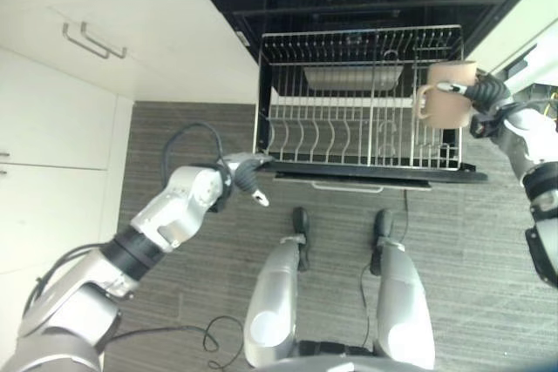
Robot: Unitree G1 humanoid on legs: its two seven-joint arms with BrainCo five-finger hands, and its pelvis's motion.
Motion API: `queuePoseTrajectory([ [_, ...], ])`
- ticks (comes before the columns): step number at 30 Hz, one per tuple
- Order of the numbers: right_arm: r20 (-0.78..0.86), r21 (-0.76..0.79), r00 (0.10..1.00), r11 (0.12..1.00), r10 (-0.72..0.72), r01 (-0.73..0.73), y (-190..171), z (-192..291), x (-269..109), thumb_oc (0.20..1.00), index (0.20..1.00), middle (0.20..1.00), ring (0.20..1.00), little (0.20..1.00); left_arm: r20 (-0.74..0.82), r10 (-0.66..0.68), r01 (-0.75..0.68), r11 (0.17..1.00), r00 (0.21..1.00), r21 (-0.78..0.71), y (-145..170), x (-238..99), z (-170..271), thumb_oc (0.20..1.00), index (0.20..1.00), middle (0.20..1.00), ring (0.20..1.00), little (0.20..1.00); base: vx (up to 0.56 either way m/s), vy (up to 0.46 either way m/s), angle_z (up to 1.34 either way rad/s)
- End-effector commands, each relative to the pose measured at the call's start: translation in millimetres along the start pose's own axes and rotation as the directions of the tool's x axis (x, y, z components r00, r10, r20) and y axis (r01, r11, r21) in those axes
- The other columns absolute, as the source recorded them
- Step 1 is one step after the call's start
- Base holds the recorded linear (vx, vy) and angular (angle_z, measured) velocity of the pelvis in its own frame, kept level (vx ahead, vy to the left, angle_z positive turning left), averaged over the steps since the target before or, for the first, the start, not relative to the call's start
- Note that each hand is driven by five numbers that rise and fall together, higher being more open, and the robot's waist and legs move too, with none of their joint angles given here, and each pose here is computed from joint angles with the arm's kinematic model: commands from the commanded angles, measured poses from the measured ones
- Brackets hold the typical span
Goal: Place the dishes in the dishwasher.
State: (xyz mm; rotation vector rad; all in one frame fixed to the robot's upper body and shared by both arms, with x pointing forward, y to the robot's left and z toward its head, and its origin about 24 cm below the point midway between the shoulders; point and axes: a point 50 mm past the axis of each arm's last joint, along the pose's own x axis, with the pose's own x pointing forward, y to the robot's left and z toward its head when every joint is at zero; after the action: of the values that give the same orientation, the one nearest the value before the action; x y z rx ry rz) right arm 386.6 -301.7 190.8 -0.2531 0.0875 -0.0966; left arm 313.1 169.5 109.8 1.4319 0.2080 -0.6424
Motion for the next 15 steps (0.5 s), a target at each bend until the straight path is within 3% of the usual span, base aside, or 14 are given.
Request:
queuePoseTrajectory([
  [1, 0.103, -0.025, 0.994, 0.999, -0.040, 0.043, -13.9, 39.6, 0.3, 0.200, 0.200, 0.200, 0.200, 0.200, -0.002, -0.450, 0.447, 0.888, 0.893, -0.108, -123.9, -11.9, -13.6, 1.000, 1.000, 1.000, 1.000, 1.000, 0.02, 0.074, -0.04],
  [14, 0.024, -0.039, 0.993, 0.992, -0.117, 0.118, -20.3, 40.1, 3.4, 0.200, 0.200, 0.200, 0.200, 0.200, 0.045, -0.419, 0.421, 0.900, 0.907, -0.111, -139.9, -5.0, -0.8, 1.000, 1.000, 1.000, 1.000, 1.000, 0.00, 0.009, 0.00],
  [15, 0.020, -0.034, 0.992, 0.992, -0.124, 0.125, -20.4, 40.3, 3.6, 0.322, 0.322, 0.322, 0.322, 0.322, 0.045, -0.419, 0.421, 0.900, 0.907, -0.111, -141.3, -4.7, -0.6, 1.000, 1.000, 1.000, 1.000, 1.000, 0.00, 0.006, -0.03],
])
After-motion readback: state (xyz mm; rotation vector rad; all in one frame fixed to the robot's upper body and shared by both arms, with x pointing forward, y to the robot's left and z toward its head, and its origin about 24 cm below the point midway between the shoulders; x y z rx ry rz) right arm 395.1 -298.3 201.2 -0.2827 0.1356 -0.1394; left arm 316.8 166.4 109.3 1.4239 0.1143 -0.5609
